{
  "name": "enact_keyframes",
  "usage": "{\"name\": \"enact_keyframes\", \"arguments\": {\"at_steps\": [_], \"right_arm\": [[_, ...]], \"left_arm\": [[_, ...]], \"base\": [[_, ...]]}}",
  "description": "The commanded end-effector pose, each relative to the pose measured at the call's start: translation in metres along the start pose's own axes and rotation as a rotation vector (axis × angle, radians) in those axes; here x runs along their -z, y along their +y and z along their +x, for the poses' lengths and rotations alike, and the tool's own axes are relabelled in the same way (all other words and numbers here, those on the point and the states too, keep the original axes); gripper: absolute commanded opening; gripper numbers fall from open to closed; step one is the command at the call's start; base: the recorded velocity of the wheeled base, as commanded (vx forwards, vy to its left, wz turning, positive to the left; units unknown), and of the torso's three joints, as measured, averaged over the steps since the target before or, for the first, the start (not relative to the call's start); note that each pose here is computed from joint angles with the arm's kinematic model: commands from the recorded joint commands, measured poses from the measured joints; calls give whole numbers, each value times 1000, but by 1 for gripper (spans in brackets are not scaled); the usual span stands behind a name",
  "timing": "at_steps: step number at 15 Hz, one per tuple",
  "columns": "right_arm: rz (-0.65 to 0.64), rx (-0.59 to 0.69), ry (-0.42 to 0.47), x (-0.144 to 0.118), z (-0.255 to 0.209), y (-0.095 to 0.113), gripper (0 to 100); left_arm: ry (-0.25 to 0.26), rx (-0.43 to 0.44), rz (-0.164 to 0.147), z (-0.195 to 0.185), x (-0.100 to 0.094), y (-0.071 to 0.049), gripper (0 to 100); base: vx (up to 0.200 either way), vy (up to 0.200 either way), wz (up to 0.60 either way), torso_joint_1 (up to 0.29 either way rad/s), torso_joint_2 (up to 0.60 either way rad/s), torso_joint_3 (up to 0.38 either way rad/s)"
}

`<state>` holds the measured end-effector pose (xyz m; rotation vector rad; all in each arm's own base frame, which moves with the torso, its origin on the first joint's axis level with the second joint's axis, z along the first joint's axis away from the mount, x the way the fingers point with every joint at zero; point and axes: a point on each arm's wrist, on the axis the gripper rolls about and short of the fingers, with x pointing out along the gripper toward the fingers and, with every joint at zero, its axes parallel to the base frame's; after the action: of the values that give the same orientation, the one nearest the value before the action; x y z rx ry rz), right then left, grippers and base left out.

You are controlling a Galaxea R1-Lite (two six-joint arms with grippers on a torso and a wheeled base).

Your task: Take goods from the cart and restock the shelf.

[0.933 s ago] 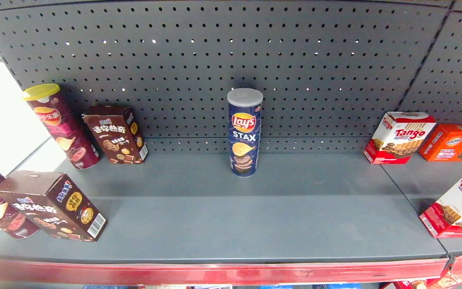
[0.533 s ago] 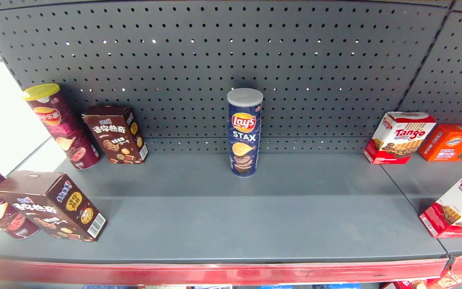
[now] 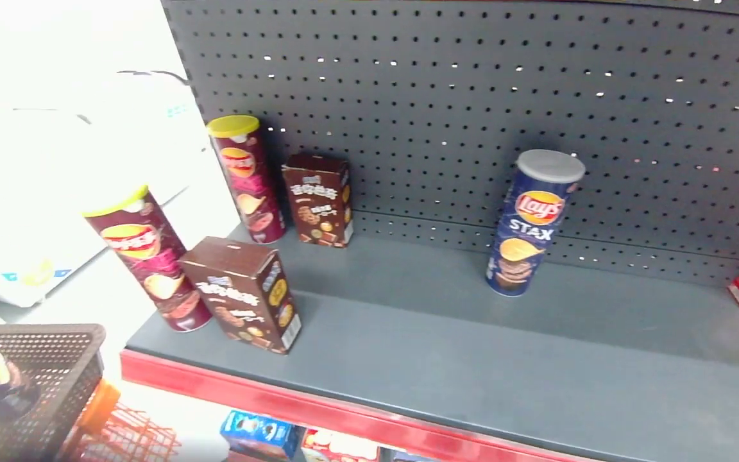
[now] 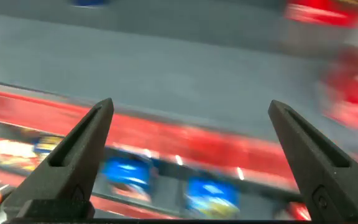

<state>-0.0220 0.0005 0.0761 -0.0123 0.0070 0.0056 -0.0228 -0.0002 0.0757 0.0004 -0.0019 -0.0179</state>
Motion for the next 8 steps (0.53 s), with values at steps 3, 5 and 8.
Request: {"name": "enact_keyframes", "arguments": {"at_steps": [3,5,8], "right_arm": [[-1,-1,1,0,0,0,100],[3,2,1,0,0,0,100],[3,2,1,0,0,0,100]], "left_arm": [[-1,1,0,0,0,0,100],[-1,1,1,0,0,0,100],[-1,1,1,0,0,0,100]], "base": [[0,0,600,-2,1,2],[0,0,0,0,0,0],[0,0,0,0,0,0]]}}
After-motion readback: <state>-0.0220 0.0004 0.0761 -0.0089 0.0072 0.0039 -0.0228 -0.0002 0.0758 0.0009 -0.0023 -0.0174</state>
